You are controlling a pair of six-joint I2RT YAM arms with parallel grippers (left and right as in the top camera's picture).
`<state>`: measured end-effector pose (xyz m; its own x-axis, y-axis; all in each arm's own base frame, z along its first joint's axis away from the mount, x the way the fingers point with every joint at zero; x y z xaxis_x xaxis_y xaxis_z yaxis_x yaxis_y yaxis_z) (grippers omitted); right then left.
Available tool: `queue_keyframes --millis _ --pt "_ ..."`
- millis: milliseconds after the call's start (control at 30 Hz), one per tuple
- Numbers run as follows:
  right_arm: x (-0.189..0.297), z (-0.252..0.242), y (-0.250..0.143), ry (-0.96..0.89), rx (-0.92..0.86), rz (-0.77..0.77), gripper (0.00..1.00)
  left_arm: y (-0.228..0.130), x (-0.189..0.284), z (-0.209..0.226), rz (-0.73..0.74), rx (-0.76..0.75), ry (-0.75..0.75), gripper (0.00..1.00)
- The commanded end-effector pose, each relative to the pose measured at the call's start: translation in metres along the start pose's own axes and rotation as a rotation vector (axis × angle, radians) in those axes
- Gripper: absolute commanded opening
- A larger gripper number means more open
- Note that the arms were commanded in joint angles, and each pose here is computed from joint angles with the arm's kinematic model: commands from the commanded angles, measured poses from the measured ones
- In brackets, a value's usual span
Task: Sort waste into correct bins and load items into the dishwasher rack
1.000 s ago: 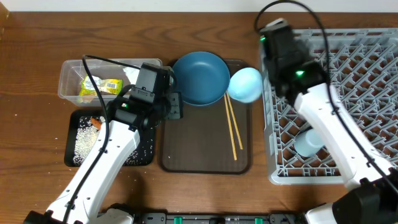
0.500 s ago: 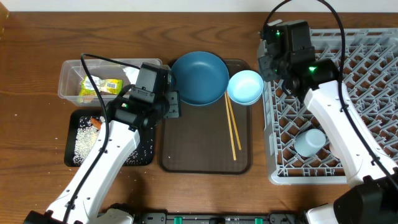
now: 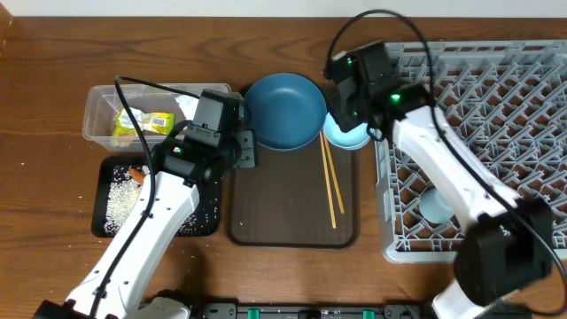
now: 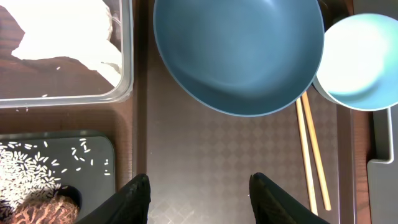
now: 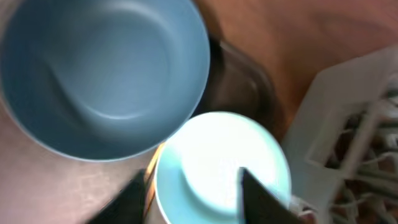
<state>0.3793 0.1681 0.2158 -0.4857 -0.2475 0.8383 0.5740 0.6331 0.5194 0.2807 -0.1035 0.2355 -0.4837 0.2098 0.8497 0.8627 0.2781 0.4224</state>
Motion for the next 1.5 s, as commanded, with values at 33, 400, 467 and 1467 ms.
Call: queue_keyframes --millis 33,400,467,1467 --pt "-0.007 0.003 0.003 0.010 0.010 0.008 0.01 0.007 0.006 -0.002 -0.031 -0.008 0.004 0.53" --pt "-0.007 0.014 0.007 -0.044 -0.261 0.017 0.01 0.007 0.006 -0.002 -0.030 -0.008 0.004 0.53" --pt "-0.007 0.015 0.007 -0.076 -0.377 0.020 0.01 0.007 0.006 -0.002 -0.031 -0.007 0.004 0.53" --pt "0.034 0.027 0.026 0.002 -0.543 -0.097 0.19 0.005 0.006 -0.001 -0.023 -0.007 0.009 0.53"
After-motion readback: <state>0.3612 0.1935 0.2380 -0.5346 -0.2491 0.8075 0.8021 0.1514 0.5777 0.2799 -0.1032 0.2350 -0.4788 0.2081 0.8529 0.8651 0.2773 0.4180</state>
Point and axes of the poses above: each gripper's point midway between its finger pads, its own x axis back along the fingers, its own z axis along the line the jaws close on, y = z × x, the point moved 9 cm from there along x, back along the fingers, and after that the axes turned 12 degrees about x, right-handed, at the moved point
